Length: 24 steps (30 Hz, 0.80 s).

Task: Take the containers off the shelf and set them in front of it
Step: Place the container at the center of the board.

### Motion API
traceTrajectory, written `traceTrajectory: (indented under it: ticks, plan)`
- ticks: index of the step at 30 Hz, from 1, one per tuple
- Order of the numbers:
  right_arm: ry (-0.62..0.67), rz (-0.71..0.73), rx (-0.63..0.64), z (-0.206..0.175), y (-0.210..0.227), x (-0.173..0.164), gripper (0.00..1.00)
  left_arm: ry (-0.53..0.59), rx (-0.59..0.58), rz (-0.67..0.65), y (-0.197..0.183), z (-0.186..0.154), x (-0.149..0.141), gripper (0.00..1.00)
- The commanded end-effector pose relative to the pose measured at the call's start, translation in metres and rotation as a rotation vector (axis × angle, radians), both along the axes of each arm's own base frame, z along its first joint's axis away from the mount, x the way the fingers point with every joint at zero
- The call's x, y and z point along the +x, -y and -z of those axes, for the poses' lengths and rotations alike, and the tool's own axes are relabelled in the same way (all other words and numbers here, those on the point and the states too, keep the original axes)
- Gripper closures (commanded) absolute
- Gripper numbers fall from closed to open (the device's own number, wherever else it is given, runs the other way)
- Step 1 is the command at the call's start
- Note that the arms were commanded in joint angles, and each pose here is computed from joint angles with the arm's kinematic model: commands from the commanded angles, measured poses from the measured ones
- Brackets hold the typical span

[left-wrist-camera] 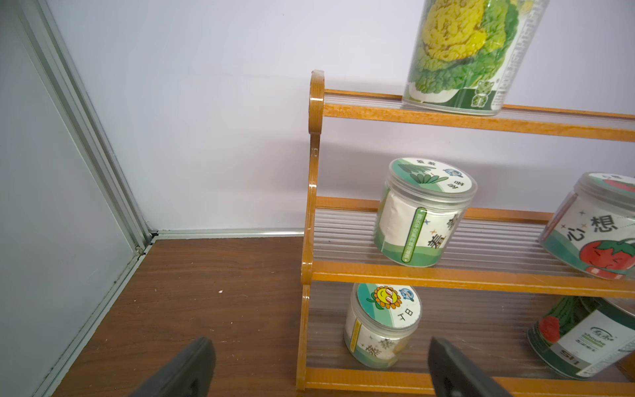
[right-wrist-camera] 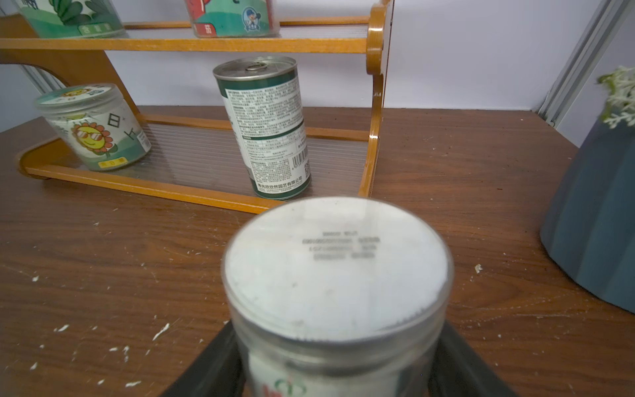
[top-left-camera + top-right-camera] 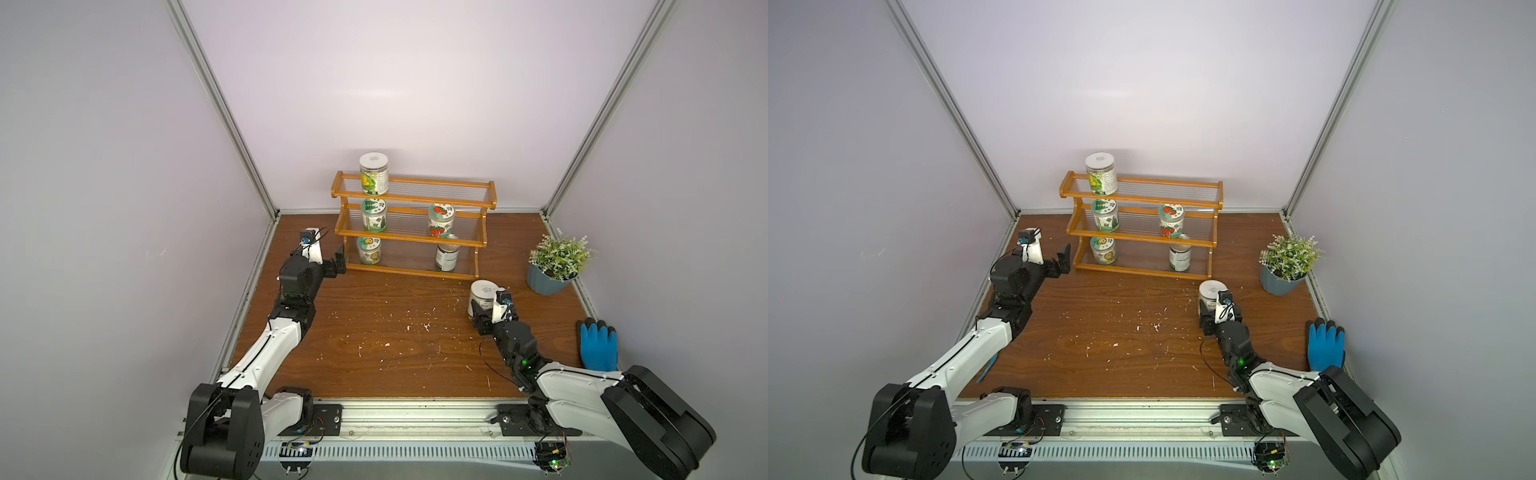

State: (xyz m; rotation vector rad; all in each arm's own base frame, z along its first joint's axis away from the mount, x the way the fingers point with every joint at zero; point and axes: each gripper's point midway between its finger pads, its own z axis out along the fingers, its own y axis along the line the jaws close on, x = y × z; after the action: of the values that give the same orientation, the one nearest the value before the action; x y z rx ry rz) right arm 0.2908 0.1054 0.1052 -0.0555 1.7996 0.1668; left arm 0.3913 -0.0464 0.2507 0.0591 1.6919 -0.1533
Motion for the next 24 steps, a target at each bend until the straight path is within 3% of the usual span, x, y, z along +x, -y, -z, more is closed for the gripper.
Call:
traceTrajectory:
  ticks: [1, 14, 24]
  plan:
    - [0.101, 0.018, 0.139, -0.035, -0.007, 0.013, 0.52, 0.027, -0.002, -0.001, 0.001, -0.004, -0.003, 0.01]
    - [-0.052, 0.015, 0.106, 0.009, -0.023, 0.032, 0.47, 0.038, -0.015, -0.008, 0.000, -0.002, -0.005, 0.00]
    - [-0.108, 0.040, 0.068, 0.027, -0.025, 0.016, 0.19, 0.043, -0.018, -0.007, 0.000, -0.002, -0.007, 0.00]
